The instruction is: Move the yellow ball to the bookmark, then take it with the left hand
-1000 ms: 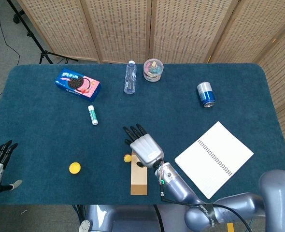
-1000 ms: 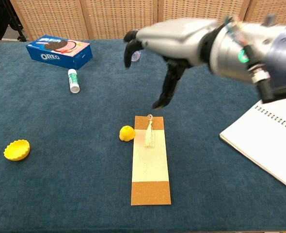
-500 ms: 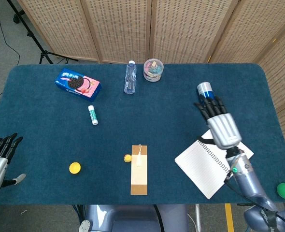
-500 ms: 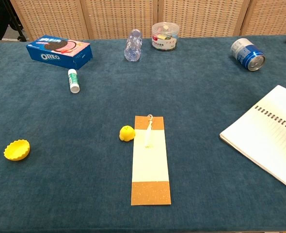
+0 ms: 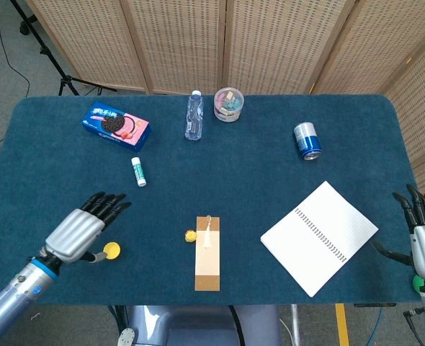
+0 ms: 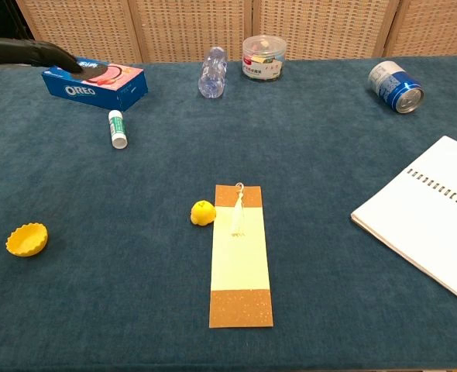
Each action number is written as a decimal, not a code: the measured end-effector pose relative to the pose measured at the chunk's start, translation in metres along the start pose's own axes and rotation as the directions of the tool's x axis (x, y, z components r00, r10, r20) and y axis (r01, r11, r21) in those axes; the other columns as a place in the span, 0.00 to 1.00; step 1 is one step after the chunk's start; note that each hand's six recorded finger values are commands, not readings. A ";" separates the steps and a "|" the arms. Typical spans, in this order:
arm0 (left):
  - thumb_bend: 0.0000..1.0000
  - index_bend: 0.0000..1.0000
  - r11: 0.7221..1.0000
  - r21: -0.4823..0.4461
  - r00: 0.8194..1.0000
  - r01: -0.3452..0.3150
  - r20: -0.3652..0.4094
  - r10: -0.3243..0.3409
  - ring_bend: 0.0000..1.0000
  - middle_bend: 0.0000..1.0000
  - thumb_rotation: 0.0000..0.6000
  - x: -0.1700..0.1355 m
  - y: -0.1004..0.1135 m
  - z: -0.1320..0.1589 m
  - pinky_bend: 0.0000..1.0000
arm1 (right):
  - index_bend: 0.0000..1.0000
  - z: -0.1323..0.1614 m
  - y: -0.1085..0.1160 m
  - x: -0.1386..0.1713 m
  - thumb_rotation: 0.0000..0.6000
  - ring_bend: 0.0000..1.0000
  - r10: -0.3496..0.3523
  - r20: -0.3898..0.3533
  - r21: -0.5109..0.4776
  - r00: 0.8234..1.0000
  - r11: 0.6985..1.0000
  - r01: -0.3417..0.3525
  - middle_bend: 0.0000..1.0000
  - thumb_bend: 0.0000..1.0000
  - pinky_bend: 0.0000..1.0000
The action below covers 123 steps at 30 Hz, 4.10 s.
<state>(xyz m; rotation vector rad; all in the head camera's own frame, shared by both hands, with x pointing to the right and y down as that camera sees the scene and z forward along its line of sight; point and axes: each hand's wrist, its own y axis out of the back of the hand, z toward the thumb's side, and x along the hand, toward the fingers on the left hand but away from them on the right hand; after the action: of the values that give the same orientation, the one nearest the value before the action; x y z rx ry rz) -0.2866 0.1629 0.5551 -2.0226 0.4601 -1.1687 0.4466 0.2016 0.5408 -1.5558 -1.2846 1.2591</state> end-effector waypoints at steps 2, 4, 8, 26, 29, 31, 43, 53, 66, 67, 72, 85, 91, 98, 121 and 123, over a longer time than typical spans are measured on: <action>0.01 0.14 1.000 0.008 0.999 0.009 0.035 -0.010 0.00 0.00 1.00 0.017 -0.004 0.016 0.00 | 0.11 0.006 0.002 0.003 1.00 0.00 -0.004 -0.017 -0.003 1.000 1.000 0.004 0.00 0.00 0.00; 0.05 0.19 1.000 0.014 0.999 0.019 0.051 -0.020 0.00 0.00 1.00 0.032 -0.009 0.028 0.00 | 0.10 0.010 0.002 0.006 1.00 0.00 0.000 -0.029 -0.003 1.000 1.000 0.000 0.00 0.00 0.00; 0.26 0.29 0.999 0.012 0.997 0.050 0.060 -0.051 0.00 0.00 1.00 0.062 -0.023 0.051 0.00 | 0.11 0.010 -0.001 0.006 1.00 0.00 0.021 -0.031 -0.004 0.999 1.000 -0.021 0.00 0.00 0.00; 0.30 0.32 0.990 0.023 0.990 0.136 -0.029 -0.136 0.00 0.00 1.00 0.143 -0.085 0.116 0.00 | 0.11 0.004 0.001 0.002 1.00 0.00 0.023 -0.018 -0.011 1.000 1.000 -0.023 0.00 0.00 0.00; 0.31 0.32 0.991 0.025 0.991 0.132 -0.038 -0.131 0.00 0.00 1.00 0.145 -0.086 0.117 0.00 | 0.11 0.004 0.001 0.002 1.00 0.00 0.026 -0.015 -0.015 1.000 1.000 -0.027 0.00 0.00 0.00; 0.31 0.32 0.992 0.028 0.991 0.126 -0.045 -0.124 0.00 0.00 1.00 0.145 -0.085 0.116 0.00 | 0.11 0.003 0.001 0.002 1.00 0.00 0.029 -0.013 -0.017 0.999 0.999 -0.029 0.00 0.00 0.00; 0.31 0.34 0.990 0.034 0.987 0.134 -0.095 -0.130 0.00 0.00 1.00 0.148 -0.094 0.105 0.00 | 0.10 0.003 0.000 0.001 1.00 0.00 0.036 -0.014 -0.023 0.999 0.999 -0.037 0.00 0.00 0.00; 0.31 0.39 0.992 0.049 0.989 0.119 -0.095 -0.114 0.00 0.00 1.00 0.153 -0.104 0.107 0.00 | 0.11 0.002 0.000 0.001 1.00 0.00 0.039 -0.011 -0.026 0.999 0.999 -0.039 0.00 0.00 0.00; 0.37 0.49 0.995 0.049 0.991 0.092 -0.098 -0.087 0.00 0.00 1.00 0.158 -0.112 0.110 0.00 | 0.11 0.002 -0.001 0.000 1.00 0.00 0.048 -0.009 -0.028 0.999 0.998 -0.048 0.00 0.00 0.00; 0.37 0.50 0.995 0.050 0.991 0.091 -0.100 -0.085 0.00 0.00 1.00 0.159 -0.113 0.110 0.00 | 0.11 0.001 -0.001 0.000 1.00 0.00 0.048 -0.009 -0.027 0.999 0.998 -0.048 0.00 0.00 0.00; 0.37 0.51 0.995 0.041 0.991 0.090 -0.101 -0.085 0.00 0.00 1.00 0.160 -0.115 0.110 0.00 | 0.11 0.001 -0.001 0.000 1.00 0.00 0.050 -0.008 -0.027 0.999 0.998 -0.050 0.00 0.00 0.00; 0.38 0.53 0.999 0.016 0.993 0.043 -0.107 -0.041 0.00 0.00 1.00 0.152 -0.091 0.098 0.00 | 0.11 0.002 -0.005 0.000 1.00 0.00 0.062 -0.010 -0.020 0.998 0.998 -0.062 0.00 0.00 0.00; 0.39 0.53 1.000 0.004 0.992 0.004 -0.124 -0.004 0.00 0.00 1.00 0.136 -0.065 0.071 0.00 | 0.11 0.003 -0.007 0.001 1.00 0.00 0.070 -0.015 -0.011 0.997 0.997 -0.070 0.00 0.00 0.00; 0.40 0.53 0.999 0.021 0.985 -0.029 -0.169 0.033 0.00 0.00 1.00 0.092 -0.039 0.009 0.00 | 0.10 0.005 -0.012 0.001 1.00 0.00 0.079 -0.017 0.001 0.997 0.997 -0.079 0.00 0.00 0.00; 0.41 0.53 0.998 -0.012 0.992 0.057 -0.113 -0.058 0.00 0.00 1.00 -0.041 -0.103 -0.067 0.00 | 0.11 0.011 -0.019 0.002 1.00 0.00 0.091 -0.022 0.025 0.996 0.996 -0.091 0.00 0.00 0.00; 0.41 0.53 0.998 -0.021 0.991 0.061 -0.117 -0.063 0.00 0.00 1.00 -0.039 -0.107 -0.068 0.00 | 0.11 0.010 -0.019 0.002 1.00 0.00 0.090 -0.021 0.025 0.996 0.996 -0.090 0.00 0.00 0.00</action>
<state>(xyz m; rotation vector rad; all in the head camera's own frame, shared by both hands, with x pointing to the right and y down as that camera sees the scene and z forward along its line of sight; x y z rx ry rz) -0.3708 0.2288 0.6336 -2.0029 0.4695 -1.3311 0.4320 0.2078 0.5559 -1.6216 -1.1930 1.3048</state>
